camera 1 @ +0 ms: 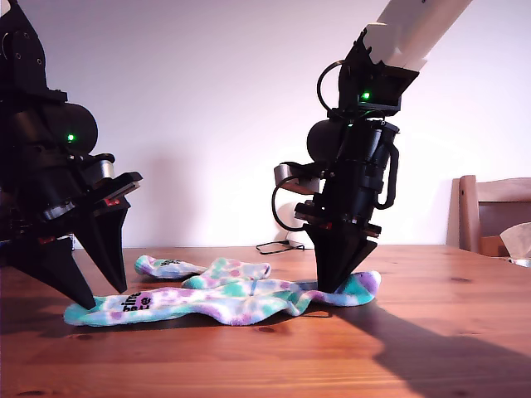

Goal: Fold the socks in front of you. After folding them, place them to the right side.

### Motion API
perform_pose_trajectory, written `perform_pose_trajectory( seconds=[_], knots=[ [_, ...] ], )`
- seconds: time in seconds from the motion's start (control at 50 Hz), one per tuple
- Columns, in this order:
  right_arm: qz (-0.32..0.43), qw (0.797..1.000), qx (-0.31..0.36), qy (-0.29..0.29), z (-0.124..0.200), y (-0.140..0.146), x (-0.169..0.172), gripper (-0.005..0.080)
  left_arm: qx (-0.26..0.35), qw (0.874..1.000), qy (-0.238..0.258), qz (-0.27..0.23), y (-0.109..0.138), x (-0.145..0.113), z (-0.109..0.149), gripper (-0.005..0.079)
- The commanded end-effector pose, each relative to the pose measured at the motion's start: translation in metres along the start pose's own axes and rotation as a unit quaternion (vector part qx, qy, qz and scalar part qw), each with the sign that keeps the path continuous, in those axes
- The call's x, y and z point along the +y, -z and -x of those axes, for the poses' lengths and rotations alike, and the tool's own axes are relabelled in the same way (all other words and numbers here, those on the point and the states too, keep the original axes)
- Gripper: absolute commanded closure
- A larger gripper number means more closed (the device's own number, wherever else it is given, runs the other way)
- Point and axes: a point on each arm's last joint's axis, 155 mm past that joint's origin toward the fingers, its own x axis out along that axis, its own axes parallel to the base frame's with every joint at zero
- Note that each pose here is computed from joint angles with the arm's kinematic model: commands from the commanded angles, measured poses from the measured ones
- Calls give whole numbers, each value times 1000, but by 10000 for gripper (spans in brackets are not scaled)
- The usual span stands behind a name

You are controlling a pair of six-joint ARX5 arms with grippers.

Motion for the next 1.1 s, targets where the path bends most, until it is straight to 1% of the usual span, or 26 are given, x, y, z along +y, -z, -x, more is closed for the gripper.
perform_pose_trajectory(
  seconds=[0.0,0.06,0.22,0.32,0.4,0.5,0.56,0.7,0.94,1.08],
  knots=[
    [1,1000,7,-7,-11,3,1,765,12,1000,-4,14,5,5,-4,401],
    [2,1000,3,-9,-11,1,2,765,12,1000,-7,20,6,5,-1,401],
    [2,1000,-3,-17,-11,-2,4,765,0,999,-38,21,5,11,11,403],
    [2,1000,-4,-17,-11,-2,4,765,0,999,-46,24,8,11,17,403],
    [2,1000,-4,-16,-11,-2,4,765,1,998,-61,26,10,16,19,403],
    [2,1000,-6,-18,-11,-3,4,765,2,997,-67,31,11,19,20,403],
    [2,1000,-8,-23,-11,-4,6,765,-1,997,-71,33,9,20,20,403],
    [2,1000,-9,-24,-11,-4,6,765,-9,995,-97,31,6,30,21,403],
    [2,1000,-9,-24,-11,-4,6,765,-30,994,-97,28,-5,29,21,404],
    [2,1000,-9,-24,-11,-4,6,765,-33,994,-98,28,-7,30,20,405]
  ],
)
